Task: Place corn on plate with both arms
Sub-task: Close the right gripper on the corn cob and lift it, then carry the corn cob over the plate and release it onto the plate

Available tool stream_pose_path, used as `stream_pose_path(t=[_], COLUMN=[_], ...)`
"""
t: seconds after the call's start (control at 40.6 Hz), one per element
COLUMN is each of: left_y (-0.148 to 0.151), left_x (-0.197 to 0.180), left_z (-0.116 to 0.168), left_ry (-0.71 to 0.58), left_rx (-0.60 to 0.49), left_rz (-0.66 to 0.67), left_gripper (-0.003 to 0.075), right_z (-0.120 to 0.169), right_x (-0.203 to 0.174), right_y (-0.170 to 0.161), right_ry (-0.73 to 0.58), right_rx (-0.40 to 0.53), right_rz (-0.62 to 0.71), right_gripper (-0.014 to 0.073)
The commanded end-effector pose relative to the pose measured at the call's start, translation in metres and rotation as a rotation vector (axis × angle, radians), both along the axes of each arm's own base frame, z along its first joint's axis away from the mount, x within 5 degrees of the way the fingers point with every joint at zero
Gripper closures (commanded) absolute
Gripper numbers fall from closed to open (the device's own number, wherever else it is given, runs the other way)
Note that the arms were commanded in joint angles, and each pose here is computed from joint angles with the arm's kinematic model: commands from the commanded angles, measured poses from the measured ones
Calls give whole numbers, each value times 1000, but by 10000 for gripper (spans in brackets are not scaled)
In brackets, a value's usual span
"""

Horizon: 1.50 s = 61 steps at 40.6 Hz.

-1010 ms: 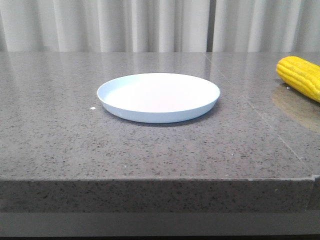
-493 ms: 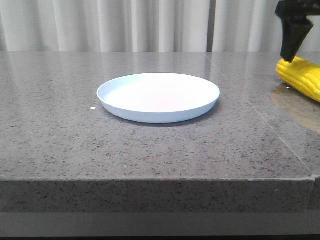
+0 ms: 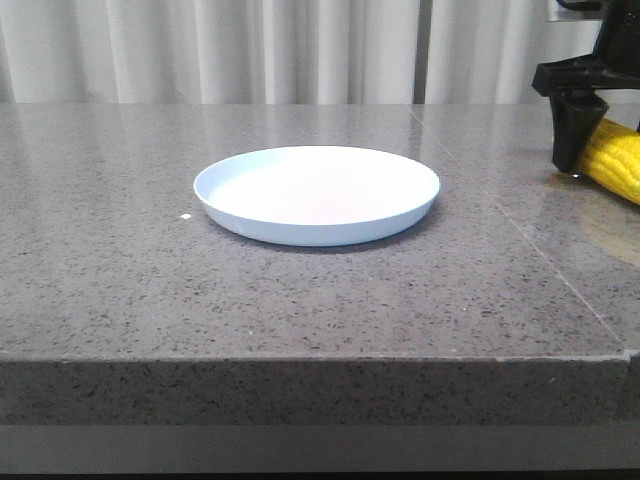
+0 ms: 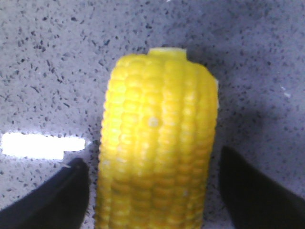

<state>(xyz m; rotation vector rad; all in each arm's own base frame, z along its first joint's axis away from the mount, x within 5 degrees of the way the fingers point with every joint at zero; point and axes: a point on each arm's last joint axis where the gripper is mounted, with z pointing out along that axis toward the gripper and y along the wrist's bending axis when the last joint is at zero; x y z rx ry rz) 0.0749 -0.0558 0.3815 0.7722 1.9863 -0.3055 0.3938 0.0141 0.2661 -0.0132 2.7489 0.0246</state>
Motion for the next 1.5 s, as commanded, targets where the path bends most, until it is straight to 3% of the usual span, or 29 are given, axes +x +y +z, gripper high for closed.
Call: stream_pose_path(t=[0.0,0.025,0.074,0.394,0.665,0.813,0.985,1.281,1.355,1.478], left_y=[-2,-2,-2,-2,-2,-2,-2,-2,-2,-2], left_x=[1,1,1,1,1,1,1,1,1,1], left_z=[13,13,13,13,13,13,13,13,13,13], left_ry=[-69,-69,-69,-69,-69,-69,-69,-69,-69,-69], left_rx=[-70,-70,-70,-70,-70,-70,-70,-70,-70,-70], left_rz=[-7,-7,-7,-7,-7,-7,-7,-7,-7,-7], left_gripper=[260,260,260,260,260,260,260,260,260,260], right_z=[29,29,29,55,111,124,108,61,52,46], right_x=[-2,-3,-4,-22,-46,-52,-39,-7,-2,-1], right_y=[-1,-1,-1,12,96,141,175,205,209,209], right_ry=[-97,-92,-84,-102,-164,-185,-155,-117,-109,-88], right_rx=[-7,-7,-8,26,129,159,219,378,390,379], right_rz=[6,6,6,34,300,398,353,255,248,249], right_gripper=[248,312,349,316,316,316,316,312,256,39])
